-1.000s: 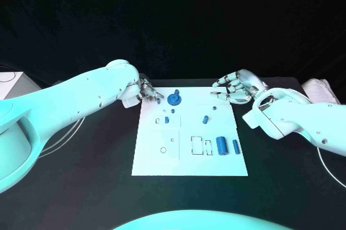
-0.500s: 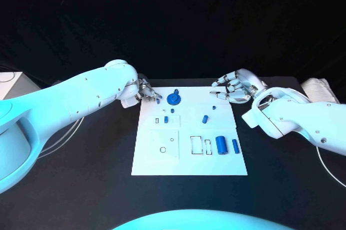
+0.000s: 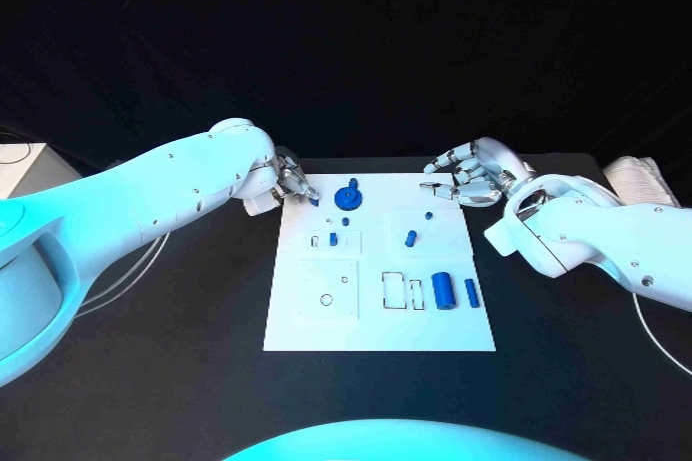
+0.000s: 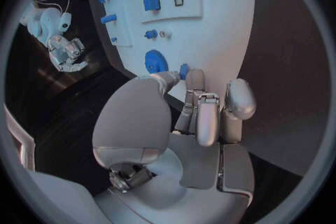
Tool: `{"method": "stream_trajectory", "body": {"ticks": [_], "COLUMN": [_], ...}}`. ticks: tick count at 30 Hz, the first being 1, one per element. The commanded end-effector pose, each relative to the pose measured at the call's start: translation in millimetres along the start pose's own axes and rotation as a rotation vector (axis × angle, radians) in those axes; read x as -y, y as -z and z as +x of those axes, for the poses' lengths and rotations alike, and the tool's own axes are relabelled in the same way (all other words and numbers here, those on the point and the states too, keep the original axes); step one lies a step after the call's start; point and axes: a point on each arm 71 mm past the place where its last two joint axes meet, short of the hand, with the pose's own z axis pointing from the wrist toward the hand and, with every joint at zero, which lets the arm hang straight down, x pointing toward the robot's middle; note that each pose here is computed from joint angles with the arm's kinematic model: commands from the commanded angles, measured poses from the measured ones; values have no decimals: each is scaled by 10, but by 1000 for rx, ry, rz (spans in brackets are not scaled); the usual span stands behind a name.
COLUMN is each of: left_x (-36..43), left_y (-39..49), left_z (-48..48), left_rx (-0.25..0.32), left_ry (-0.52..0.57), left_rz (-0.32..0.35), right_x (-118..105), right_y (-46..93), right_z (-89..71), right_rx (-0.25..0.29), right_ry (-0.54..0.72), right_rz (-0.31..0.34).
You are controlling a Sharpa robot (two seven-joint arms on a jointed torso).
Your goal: Assemble the parts on the task board
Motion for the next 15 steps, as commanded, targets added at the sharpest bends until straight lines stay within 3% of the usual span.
{"method": "stream_trajectory", "body": {"ticks": [1,15], "left_x": [17,-64], "left_y": [-3,30], "left_z": [30,-13], "left_rx": [-40,-25], "left_ry": [31,58], "left_rz": [26,34], "right_x": [-7,-4], "right_y": [-2,-1], "right_z": [11,9], "right_rx": [-13,-13], "right_ry": [3,3], "right_rz": [-6,-6]}}
